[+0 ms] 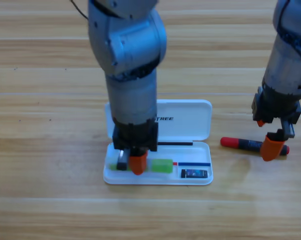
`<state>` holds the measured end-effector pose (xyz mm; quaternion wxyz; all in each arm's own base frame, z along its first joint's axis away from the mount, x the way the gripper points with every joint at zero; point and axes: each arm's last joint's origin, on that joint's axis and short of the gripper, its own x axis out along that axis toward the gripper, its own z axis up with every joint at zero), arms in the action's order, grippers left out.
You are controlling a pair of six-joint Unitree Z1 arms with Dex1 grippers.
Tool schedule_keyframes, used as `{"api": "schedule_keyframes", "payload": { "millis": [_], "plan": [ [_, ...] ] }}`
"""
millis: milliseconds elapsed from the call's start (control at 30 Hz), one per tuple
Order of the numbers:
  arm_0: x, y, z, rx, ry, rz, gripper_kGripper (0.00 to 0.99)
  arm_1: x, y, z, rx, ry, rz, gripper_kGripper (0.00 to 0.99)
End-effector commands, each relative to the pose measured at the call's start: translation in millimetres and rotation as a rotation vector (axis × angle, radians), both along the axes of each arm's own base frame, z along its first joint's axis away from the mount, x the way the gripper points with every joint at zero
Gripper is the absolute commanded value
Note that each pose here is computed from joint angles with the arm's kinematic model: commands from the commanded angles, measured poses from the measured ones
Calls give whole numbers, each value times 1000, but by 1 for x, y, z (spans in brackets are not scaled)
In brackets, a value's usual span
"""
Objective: Clean up eraser and pencils
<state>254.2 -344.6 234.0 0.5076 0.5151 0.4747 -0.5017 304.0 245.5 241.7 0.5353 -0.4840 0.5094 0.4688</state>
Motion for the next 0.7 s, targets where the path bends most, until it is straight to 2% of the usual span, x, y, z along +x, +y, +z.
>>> {"api": "schedule_keyframes", "payload": {
  "millis": [33, 333, 467, 500, 567, 600, 667, 700],
  "plan": [
    [-1, -15, -30, 36, 23, -6, 0, 30, -3, -42, -53, 42, -30, 890],
    [2, -16, -36, 43, 11, -6, 0, 47, 0, -71, -71, 66, -19, 885],
    [3, -16, -41, 59, 0, -4, 0, 49, -1, -76, -79, 74, -12, 808],
    [4, -15, -42, 62, -2, -4, 0, 49, -1, -77, -84, 74, -9, 750],
    [6, -14, -44, 66, -8, 1, 0, 49, -1, -80, -89, 81, 2, 561],
    [7, -13, -45, 68, -7, 4, 0, 49, -1, -81, -91, 85, 6, 426],
    [9, -12, -46, 70, -5, 10, 0, 48, -2, -82, -90, 92, 14, 89],
    [10, -11, -46, 72, -7, 10, 0, 47, -2, -81, -90, 94, 15, 0]
  ]
}}
